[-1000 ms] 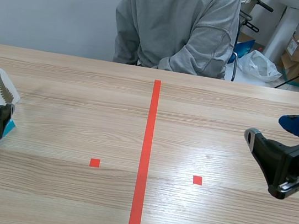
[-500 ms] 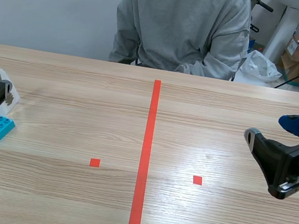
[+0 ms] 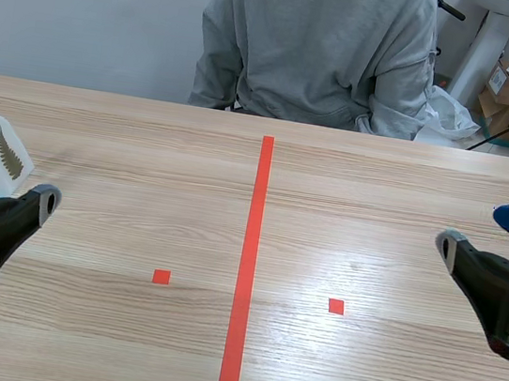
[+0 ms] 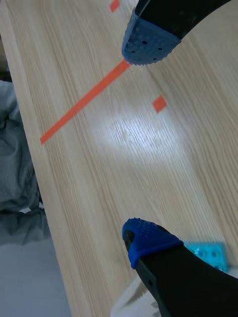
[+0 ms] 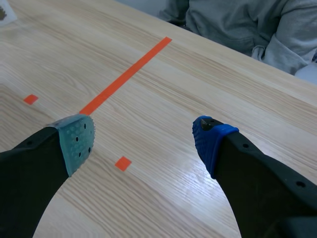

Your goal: Do the leaf sorting experiment

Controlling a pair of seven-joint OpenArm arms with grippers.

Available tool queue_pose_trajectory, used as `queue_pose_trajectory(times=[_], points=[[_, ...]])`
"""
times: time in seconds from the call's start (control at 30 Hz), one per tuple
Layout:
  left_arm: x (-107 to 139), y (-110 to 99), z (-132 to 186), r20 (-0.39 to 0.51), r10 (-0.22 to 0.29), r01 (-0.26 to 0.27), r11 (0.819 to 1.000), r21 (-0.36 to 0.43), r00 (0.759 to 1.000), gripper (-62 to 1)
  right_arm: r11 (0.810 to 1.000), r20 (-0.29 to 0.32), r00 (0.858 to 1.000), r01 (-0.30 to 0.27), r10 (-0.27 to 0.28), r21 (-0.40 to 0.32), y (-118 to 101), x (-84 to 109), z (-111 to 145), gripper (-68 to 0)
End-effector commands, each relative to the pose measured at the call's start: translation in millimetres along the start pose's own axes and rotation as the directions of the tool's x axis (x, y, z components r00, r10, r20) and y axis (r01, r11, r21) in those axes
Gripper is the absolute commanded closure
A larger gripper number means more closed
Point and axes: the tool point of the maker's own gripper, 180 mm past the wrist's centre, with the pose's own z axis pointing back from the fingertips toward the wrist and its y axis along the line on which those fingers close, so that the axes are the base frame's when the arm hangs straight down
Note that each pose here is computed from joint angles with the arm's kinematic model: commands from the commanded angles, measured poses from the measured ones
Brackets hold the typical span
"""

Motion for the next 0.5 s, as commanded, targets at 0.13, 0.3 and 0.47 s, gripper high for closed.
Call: queue_pose_trajectory(times=[0.13, 0.3, 0.47], points=[[9, -30, 9, 0.006, 0.008, -0.008, 0.991, -0.134, 1.0, -62.3, 0.999, -0.035, 0.999, -0.005, 0.006, 0.035, 6, -7.8, 11, -41.1], [8, -57, 19, -0.015, 0.027, -0.03, 0.974, -0.225, 1.0, -62.3, 0.998, -0.05, 0.999, 0.008, -0.005, 0.06, 13, -12.5, 15, -41.1], [15, -84, 29, -0.016, 0.04, -0.043, 0.944, -0.326, 0.999, -62.3, 0.998, -0.062, 0.998, 0.007, -0.003, 0.061, 13, -15.0, 15, -41.1]])
